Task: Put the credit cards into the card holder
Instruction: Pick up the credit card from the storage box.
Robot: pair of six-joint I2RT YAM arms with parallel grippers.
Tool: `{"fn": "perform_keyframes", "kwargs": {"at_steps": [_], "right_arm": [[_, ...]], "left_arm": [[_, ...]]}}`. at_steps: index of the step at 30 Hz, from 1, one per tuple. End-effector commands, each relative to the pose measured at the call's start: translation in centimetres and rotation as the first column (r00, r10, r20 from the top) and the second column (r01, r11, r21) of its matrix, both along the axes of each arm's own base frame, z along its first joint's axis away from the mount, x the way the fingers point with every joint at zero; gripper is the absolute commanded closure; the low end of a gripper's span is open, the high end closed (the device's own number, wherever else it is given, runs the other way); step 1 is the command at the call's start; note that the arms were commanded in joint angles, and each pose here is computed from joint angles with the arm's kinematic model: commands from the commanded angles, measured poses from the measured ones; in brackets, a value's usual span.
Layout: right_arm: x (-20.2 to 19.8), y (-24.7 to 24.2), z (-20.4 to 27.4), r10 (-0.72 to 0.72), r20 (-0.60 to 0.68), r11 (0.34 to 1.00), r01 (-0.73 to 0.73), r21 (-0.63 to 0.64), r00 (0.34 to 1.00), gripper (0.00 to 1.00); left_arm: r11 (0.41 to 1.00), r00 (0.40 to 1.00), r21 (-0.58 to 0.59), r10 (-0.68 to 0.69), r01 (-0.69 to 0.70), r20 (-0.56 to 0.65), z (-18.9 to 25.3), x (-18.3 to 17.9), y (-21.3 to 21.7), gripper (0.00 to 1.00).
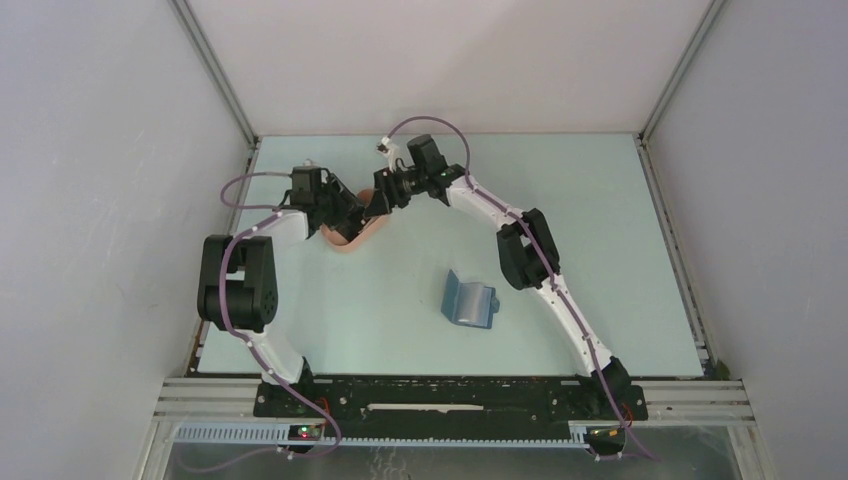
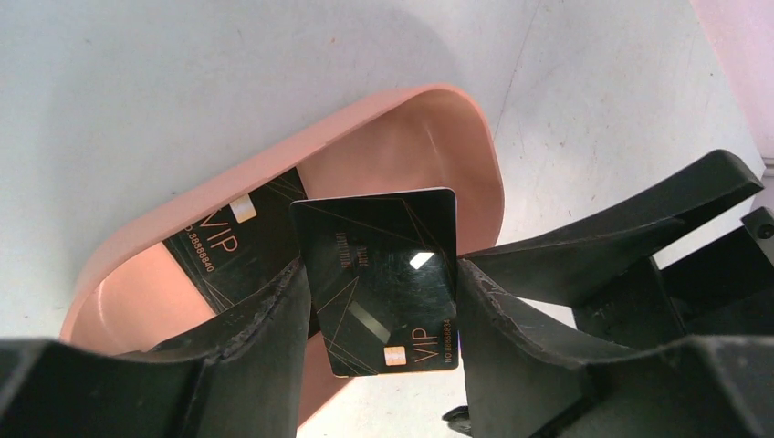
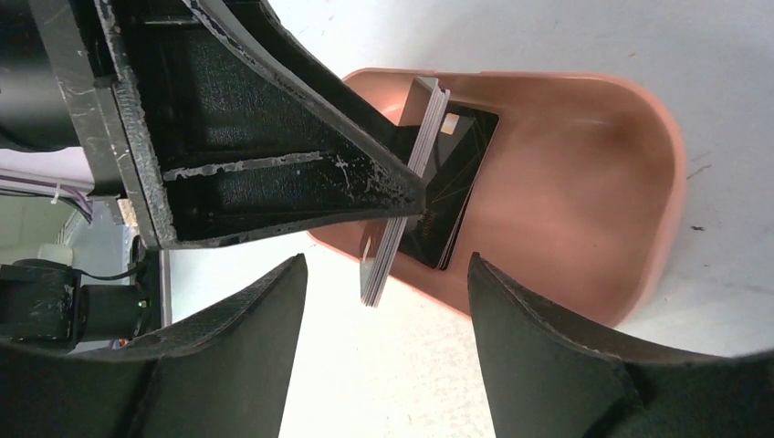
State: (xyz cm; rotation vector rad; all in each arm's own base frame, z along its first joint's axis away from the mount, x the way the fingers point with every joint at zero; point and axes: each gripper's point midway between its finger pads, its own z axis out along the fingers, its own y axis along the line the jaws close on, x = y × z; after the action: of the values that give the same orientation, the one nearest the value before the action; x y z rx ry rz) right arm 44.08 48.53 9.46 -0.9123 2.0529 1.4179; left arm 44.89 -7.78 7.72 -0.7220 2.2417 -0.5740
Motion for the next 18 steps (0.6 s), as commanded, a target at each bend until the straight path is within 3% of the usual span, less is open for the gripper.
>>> {"fn": "perform_keyframes", "kwargs": {"at_steps": [1, 11, 18], "right_arm": [[-0.52, 1.90, 2.13, 0.018, 0.048, 0.999, -0.020, 0.044, 0.999, 0.27], [-0.87, 2.80, 1.45, -0.007, 0.012, 0.999, 0.006, 0.032, 1.000, 0.34], [-0.80, 2.86, 1.23, -0.030, -0.044, 0.999, 0.031, 0.035, 0.999, 0.51]], "left_arm": [[0.999, 0.997, -0.046, -0.013, 0.017, 0.080, 2.30, 0.26, -0.40, 0.76], [0.996, 0.995, -0.083, -0.022, 0.030, 0.094, 2.48, 0.68, -0.99, 0.77], [0.994, 0.995, -0.098, -0.027, 0.037, 0.097, 2.63, 1.08, -1.28, 0.77]]}}
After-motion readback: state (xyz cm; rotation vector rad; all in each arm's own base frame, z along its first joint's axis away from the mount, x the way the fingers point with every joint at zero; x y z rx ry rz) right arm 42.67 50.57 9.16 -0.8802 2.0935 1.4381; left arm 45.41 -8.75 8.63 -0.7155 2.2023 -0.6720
